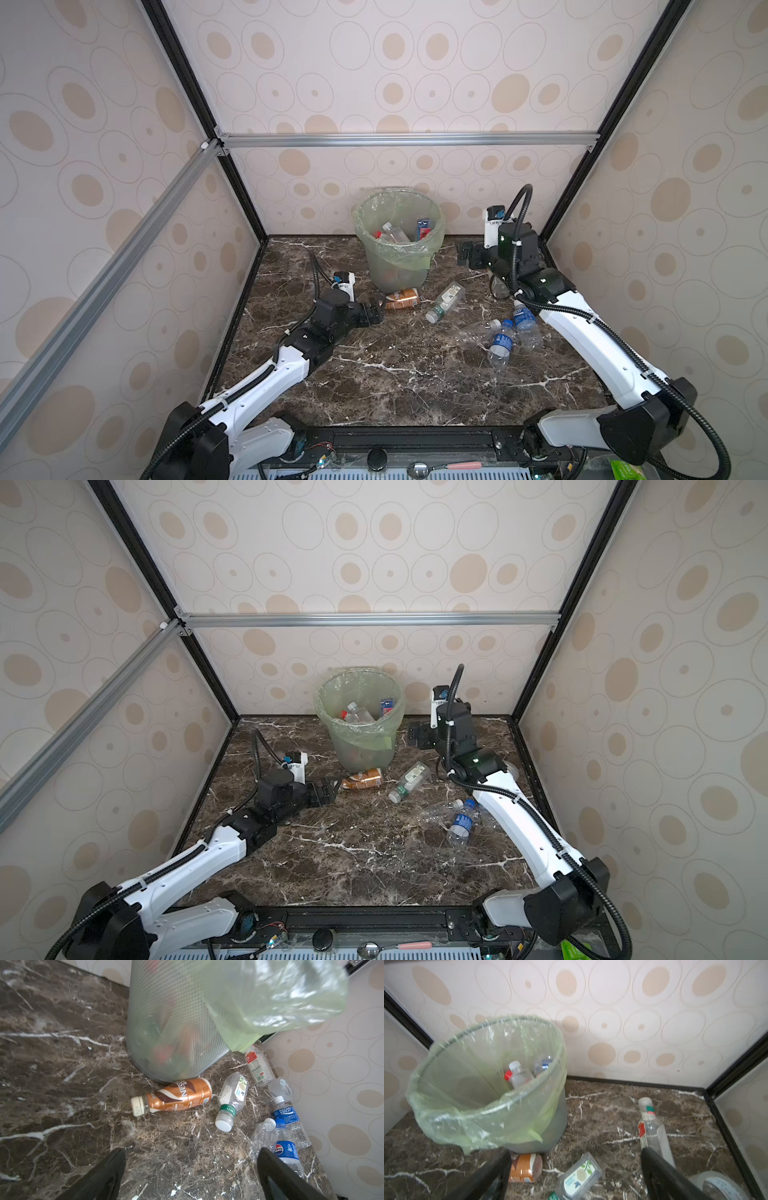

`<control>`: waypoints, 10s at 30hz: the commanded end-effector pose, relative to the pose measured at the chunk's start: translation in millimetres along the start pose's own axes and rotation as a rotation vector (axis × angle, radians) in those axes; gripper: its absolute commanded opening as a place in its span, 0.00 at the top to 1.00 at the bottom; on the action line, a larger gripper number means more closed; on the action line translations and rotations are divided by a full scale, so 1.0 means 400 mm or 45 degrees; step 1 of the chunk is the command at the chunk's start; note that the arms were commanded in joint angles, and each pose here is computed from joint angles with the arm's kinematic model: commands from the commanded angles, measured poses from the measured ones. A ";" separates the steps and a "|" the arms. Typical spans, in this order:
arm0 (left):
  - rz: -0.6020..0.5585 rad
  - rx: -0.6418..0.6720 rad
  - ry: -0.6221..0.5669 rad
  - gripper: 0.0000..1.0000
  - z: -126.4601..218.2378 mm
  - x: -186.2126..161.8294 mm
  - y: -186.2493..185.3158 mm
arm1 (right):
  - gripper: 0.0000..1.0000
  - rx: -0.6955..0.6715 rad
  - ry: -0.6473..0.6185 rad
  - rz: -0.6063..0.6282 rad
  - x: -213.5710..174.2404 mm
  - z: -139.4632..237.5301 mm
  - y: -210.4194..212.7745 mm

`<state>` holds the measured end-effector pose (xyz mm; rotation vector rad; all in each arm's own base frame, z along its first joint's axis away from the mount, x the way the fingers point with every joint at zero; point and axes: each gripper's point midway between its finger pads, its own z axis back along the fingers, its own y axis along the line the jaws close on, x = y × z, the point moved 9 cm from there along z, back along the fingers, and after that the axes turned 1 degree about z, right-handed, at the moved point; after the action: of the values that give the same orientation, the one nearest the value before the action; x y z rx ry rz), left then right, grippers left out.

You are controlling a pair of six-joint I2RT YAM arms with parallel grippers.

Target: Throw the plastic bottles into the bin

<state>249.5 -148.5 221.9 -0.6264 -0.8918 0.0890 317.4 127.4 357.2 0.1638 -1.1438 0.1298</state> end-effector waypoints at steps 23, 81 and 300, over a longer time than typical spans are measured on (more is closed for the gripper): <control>0.119 -0.095 0.093 0.01 -0.035 -0.052 0.012 | 0.00 -0.040 0.604 -0.351 -0.311 -0.375 -0.084; 0.026 -0.055 0.215 0.01 -0.113 -0.107 0.019 | 0.00 0.492 0.796 -0.353 -0.437 -0.299 0.132; 0.005 -0.056 0.173 0.01 -0.330 -0.041 0.130 | 0.00 0.392 0.249 -0.396 -0.316 -0.088 0.006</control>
<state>346.5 -160.3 116.3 -0.6401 -0.7306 0.1155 297.4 136.2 228.3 0.5886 -0.8912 0.0541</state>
